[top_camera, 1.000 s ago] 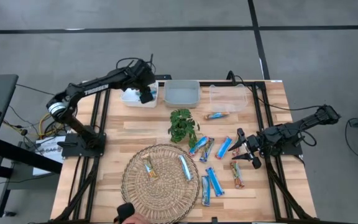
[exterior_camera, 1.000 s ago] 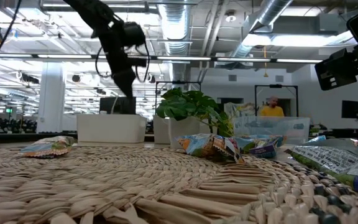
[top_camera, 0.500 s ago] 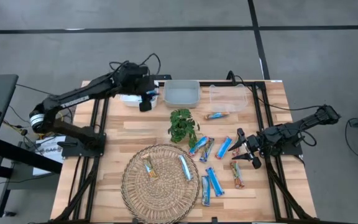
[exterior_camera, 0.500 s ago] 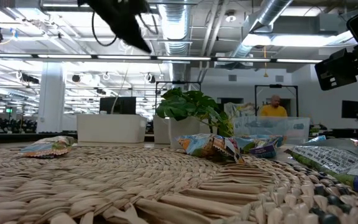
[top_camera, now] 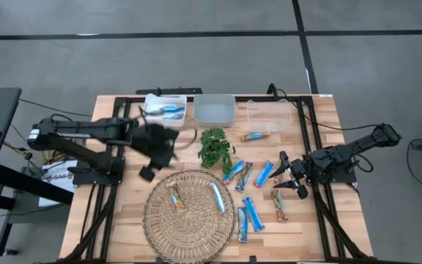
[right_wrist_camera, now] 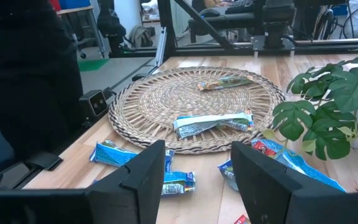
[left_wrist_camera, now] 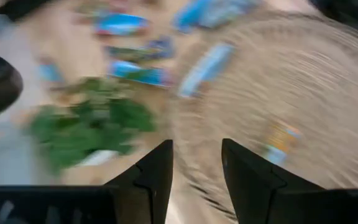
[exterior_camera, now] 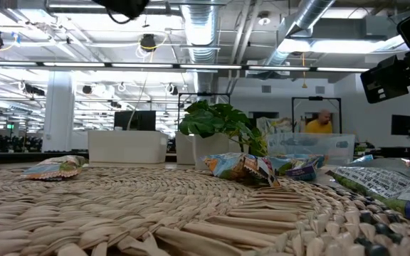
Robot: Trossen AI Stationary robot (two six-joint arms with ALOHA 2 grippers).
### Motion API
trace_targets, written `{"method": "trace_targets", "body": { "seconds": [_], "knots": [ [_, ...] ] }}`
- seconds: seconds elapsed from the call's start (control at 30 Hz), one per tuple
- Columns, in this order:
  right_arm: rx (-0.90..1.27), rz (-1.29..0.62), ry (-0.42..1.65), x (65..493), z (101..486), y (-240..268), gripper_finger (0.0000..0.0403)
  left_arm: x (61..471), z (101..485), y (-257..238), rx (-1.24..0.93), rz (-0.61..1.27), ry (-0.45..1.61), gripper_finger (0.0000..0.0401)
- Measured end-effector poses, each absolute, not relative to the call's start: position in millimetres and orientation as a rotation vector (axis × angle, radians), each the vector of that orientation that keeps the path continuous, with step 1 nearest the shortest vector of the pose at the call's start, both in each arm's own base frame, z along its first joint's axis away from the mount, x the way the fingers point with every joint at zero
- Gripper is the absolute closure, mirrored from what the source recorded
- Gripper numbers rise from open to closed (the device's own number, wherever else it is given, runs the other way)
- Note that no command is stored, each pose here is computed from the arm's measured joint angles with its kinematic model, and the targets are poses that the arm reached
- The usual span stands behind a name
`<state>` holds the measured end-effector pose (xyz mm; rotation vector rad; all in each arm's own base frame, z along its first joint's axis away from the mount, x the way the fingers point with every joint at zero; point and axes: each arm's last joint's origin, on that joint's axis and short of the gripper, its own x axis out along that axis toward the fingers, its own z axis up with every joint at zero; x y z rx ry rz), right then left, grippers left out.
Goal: Pick and place Granola Bars by type
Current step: Put the yellow granola bar into the white bin
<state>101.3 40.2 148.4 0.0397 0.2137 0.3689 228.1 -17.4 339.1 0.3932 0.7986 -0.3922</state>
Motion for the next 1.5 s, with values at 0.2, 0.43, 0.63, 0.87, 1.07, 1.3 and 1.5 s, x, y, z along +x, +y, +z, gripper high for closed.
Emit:
{"method": "trace_targets", "body": {
  "seconds": [0.2, 0.43, 0.63, 0.87, 1.07, 1.3, 1.5],
  "knots": [
    [0.040, 0.369, 0.214, 101.3, 148.3, 40.2, 0.0226, 217.7, 325.1, -61.8, 0.494, -0.572, 0.898, 0.0271],
    [0.040, 0.369, 0.214, 101.3, 148.3, 40.2, 0.0226, 206.8, 282.6, -92.5, 0.643, -0.700, 0.971, 0.0271],
    [0.040, 0.369, 0.214, 101.3, 148.3, 40.2, 0.0227, 211.9, 237.8, -105.9, 0.739, -0.723, 1.034, 0.0271],
    [0.040, 0.369, 0.214, 101.3, 148.3, 40.2, 0.0225, 235.7, 201.4, -115.6, 0.789, -0.659, 1.037, 0.0268],
    [0.040, 0.369, 0.214, 101.3, 148.3, 40.2, 0.0227, 245.1, 186.6, -121.1, 0.810, -0.678, 1.046, 0.0242],
    [0.040, 0.369, 0.214, 101.3, 148.4, 40.2, 0.0226, 253.1, 170.9, -123.5, 0.868, -0.715, 1.060, 0.0207],
    [0.040, 0.369, 0.214, 101.3, 148.4, 40.2, 0.0226, 259.0, 160.7, -123.6, 0.917, -0.724, 1.064, 0.0199]
  ]
}}
